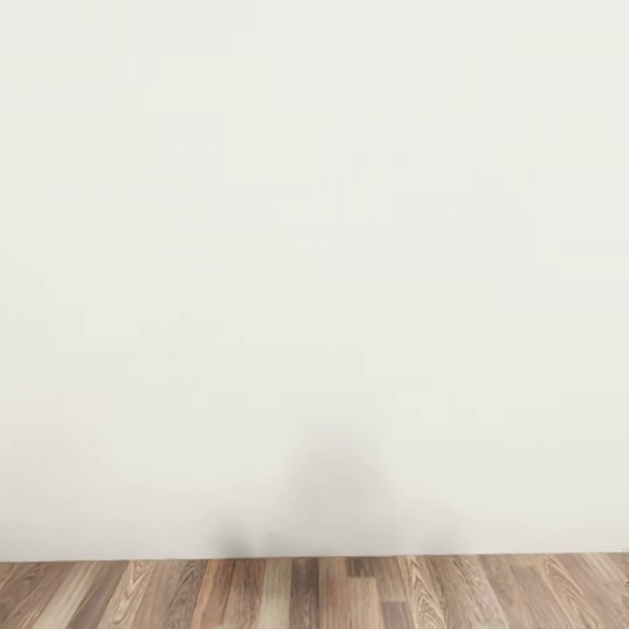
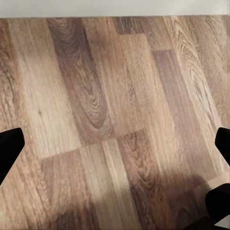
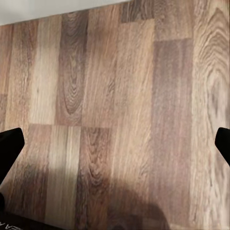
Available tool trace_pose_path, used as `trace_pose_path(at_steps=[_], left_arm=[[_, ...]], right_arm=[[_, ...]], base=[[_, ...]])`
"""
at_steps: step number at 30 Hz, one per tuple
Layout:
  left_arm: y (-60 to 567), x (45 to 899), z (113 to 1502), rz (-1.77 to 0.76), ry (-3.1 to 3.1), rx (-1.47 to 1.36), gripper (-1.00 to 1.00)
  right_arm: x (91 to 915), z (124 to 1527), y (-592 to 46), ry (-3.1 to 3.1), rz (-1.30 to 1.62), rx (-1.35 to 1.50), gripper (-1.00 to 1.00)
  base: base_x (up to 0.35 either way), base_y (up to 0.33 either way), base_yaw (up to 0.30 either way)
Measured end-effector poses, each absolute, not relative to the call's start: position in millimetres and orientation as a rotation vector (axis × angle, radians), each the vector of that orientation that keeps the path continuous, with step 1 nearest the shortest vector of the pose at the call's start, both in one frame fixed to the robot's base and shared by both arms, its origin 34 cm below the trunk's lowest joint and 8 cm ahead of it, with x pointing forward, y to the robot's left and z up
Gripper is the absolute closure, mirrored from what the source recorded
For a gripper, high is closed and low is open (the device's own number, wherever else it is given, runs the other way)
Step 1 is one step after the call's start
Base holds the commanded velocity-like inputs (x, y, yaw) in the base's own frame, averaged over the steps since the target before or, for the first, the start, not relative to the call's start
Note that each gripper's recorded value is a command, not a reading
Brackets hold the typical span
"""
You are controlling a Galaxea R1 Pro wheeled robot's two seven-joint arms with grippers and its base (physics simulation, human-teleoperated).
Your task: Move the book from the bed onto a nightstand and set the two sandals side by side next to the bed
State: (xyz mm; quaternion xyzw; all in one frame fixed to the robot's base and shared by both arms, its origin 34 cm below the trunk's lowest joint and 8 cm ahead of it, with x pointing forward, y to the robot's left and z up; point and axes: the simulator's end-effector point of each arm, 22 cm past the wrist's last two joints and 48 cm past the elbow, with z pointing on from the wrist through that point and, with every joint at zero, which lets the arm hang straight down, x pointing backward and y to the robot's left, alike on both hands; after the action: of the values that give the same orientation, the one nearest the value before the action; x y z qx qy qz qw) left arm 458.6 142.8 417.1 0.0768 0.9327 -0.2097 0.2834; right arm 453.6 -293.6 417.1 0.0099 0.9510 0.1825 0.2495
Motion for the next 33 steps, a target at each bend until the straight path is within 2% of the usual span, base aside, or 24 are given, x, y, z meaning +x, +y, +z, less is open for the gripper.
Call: trace_pose_path(at_steps=[28, 33], left_arm=[[142.6, 458.6, 417.2, -0.561, 2.496, 0.209, -1.0], [142.7, 459.1, 417.8, -0.56, 2.495, 0.21, -1.0]], right_arm=[[453.8, 417.1, -293.8, 2.59, 0.496, 0.027, -1.0], [454.5, 417.9, -293.7, 2.587, 0.496, 0.026, -1.0]], base=[[0.004, 0.0, -0.203], [0.0, 0.0, -0.086]])
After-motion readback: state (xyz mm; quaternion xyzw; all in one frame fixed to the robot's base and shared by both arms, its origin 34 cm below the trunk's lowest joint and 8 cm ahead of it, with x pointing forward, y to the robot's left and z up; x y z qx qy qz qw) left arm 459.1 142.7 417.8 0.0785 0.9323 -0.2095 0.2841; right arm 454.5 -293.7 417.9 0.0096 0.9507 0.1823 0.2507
